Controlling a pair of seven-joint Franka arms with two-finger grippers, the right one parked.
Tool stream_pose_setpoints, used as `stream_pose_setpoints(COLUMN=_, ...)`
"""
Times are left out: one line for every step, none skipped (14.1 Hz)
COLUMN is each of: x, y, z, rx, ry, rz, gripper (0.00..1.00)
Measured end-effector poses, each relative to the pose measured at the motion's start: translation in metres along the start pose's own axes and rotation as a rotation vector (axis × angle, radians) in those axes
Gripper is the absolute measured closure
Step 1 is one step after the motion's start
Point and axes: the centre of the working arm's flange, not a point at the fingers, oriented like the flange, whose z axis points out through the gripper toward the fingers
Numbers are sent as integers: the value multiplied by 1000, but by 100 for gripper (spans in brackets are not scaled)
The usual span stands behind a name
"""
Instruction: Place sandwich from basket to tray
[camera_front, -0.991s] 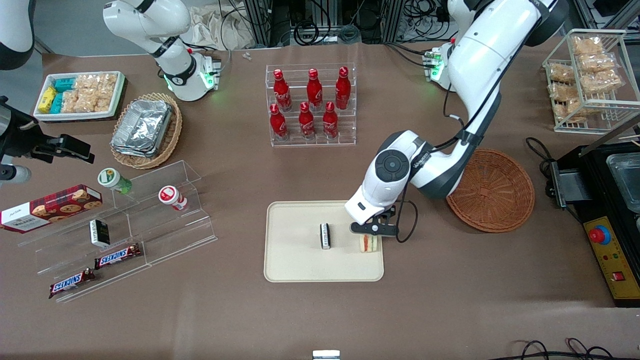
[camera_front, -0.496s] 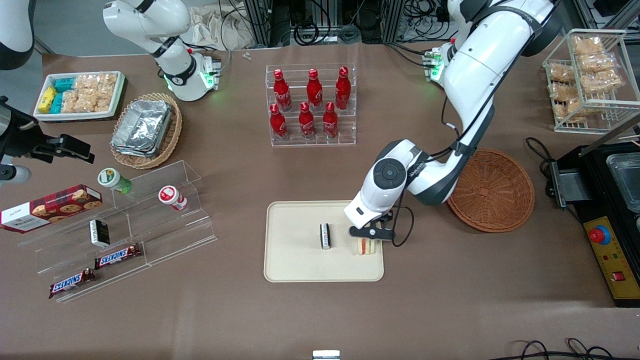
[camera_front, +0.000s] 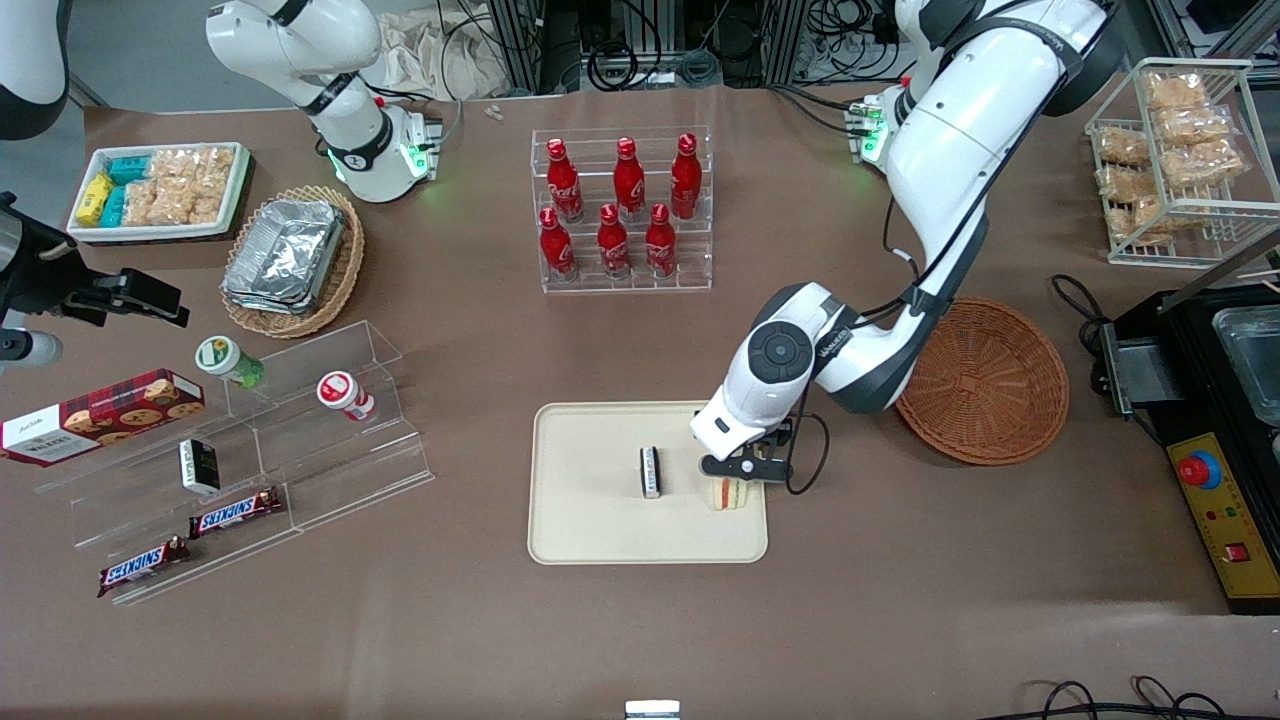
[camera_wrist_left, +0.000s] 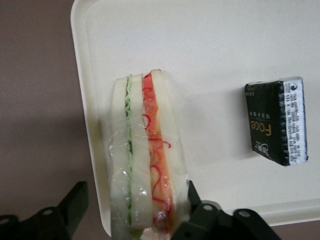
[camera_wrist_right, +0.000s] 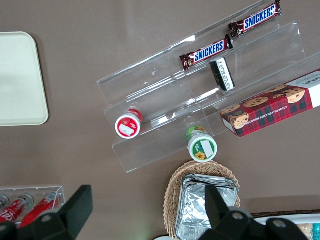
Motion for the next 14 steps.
stream_pose_setpoints(x=1, y=0, z=-2, rx=-2, ry=4, rz=-10, gripper=0)
stream_pose_setpoints(x=4, y=0, z=-4, rx=-5, ry=9, rz=-32, gripper=0)
stream_pose_setpoints(x=6, y=1, z=-9, rx=-9, ry=18, rz=-60, gripper=0)
stream_pose_setpoints(x=8, y=2, z=-17, rx=-9, ry=25, rz=-87, gripper=0)
stream_pose_setpoints(x=9, y=2, z=-28, rx=2, ry=24, rz=-107, gripper=0)
stream_pose_setpoints(x=9, y=1, z=-43, rx=18, ry=16, rz=-122, gripper=0)
stream_pose_setpoints(x=10, y=-3, z=-61, rx=31, ry=7, rz=-139, gripper=0)
stream_pose_setpoints(x=12, y=-10, z=-82, rx=45, ry=0, rz=-158, gripper=0)
stream_pose_setpoints(x=13, y=-21, z=-105, rx=65, ry=-4, rz=-177, gripper=0)
stream_pose_setpoints(x=15, y=-33, z=-128, rx=87, ry=-4, rz=-196, gripper=0)
stream_pose_setpoints(x=14, y=-43, z=-151, rx=107, ry=-3, rz=-213, gripper=0)
stream_pose_setpoints(x=12, y=-53, z=-175, rx=128, ry=0, rz=-229, gripper=0)
stream_pose_setpoints(x=10, y=-66, z=-199, rx=147, ry=5, rz=-250, gripper=0)
stream_pose_setpoints(x=8, y=-81, z=-222, rx=165, ry=12, rz=-260, gripper=0)
